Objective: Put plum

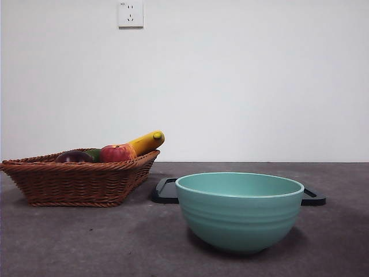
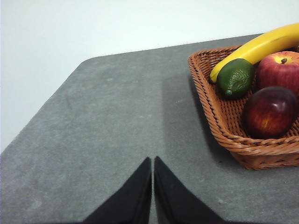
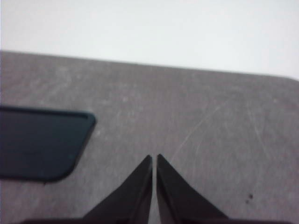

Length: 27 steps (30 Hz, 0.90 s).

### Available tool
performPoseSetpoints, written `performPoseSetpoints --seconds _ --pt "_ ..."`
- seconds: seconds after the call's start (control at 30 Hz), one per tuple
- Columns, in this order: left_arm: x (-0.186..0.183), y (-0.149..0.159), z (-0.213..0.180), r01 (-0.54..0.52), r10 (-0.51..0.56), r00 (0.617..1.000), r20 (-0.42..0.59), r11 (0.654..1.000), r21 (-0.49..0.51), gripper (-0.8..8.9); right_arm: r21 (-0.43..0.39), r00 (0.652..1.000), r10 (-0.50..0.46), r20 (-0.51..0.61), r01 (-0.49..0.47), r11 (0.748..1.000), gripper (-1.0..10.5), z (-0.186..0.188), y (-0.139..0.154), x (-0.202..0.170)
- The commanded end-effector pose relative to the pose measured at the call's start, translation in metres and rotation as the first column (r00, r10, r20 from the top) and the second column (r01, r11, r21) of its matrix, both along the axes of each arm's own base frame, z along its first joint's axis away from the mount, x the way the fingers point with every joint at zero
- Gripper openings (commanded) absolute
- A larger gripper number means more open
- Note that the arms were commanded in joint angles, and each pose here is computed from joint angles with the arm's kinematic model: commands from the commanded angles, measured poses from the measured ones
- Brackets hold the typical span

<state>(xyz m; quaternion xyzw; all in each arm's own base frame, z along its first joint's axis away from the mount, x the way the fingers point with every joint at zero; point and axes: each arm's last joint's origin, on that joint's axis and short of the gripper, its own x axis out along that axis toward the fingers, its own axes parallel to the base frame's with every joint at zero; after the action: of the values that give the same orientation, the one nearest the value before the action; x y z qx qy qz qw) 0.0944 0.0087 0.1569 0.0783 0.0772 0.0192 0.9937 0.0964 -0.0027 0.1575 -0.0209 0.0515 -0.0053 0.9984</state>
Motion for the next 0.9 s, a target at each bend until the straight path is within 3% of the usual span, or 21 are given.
performPoseSetpoints --seconds 0.03,0.9 --pt "0.0008 0.0004 -0.0077 -0.004 0.004 1.0 -0.027 1.0 -0.009 0.07 0.012 0.999 -0.01 -0.044 0.01 1.0 0.0 -0.0054 -0.0004 -0.0003" --pt "0.0008 0.0004 -0.0077 -0.004 0.004 1.0 -0.027 1.0 -0.01 0.07 0.013 0.999 -0.008 -0.045 0.009 1.0 0.0 -0.0055 -0.0004 -0.0003"
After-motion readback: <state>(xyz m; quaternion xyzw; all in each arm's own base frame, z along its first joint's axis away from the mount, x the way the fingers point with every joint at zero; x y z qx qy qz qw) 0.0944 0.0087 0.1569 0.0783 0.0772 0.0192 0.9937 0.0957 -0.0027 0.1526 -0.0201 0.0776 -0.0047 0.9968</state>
